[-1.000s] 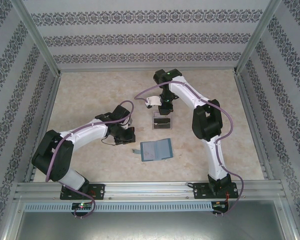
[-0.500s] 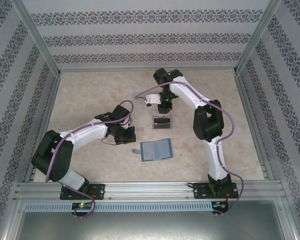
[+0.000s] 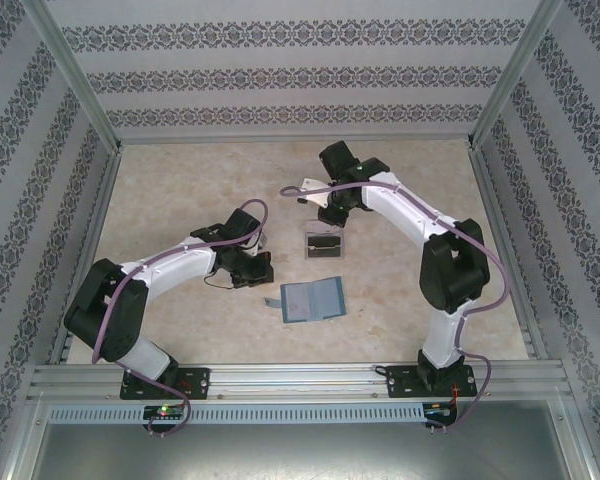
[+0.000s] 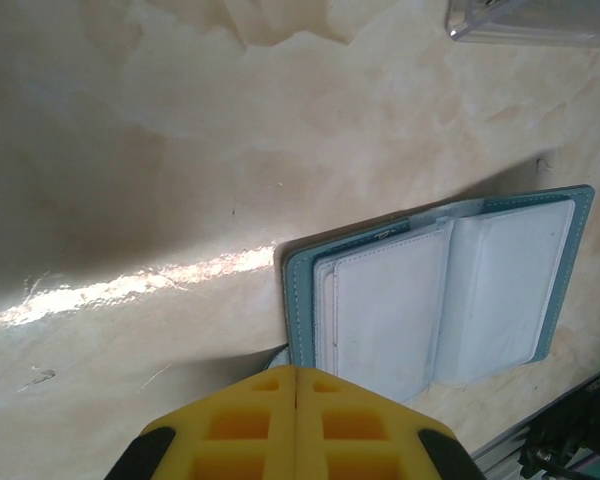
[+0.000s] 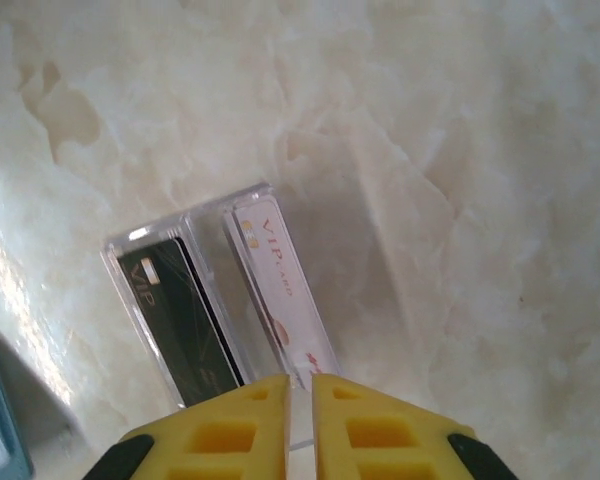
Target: Take the credit cards out of the card holder
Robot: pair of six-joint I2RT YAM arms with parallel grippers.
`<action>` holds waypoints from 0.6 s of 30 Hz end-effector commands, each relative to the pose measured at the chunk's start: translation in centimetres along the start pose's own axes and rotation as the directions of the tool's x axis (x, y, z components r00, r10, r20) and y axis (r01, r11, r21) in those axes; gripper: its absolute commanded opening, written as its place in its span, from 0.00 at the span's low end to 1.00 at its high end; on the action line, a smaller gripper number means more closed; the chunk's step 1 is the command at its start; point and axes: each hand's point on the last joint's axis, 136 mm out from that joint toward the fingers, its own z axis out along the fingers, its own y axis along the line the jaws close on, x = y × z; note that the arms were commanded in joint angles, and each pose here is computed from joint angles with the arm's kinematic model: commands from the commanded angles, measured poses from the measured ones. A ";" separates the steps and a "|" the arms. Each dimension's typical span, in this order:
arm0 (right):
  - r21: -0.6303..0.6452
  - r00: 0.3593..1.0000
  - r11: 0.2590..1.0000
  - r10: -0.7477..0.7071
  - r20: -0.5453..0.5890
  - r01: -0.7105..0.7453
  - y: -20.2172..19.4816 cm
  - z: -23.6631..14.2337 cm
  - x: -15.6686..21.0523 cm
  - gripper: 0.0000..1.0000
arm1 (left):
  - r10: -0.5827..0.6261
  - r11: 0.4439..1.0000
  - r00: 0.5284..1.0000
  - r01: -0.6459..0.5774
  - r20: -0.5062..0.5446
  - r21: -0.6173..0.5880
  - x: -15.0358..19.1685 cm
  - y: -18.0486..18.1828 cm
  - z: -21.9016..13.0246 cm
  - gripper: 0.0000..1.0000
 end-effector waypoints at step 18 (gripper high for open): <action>0.036 0.695 0.702 0.695 0.187 -0.712 5.9 -3.0 0.2 0.00 | -0.004 0.999 1.000 0.005 -0.016 0.032 -1.2 -1.0 0.8 0.02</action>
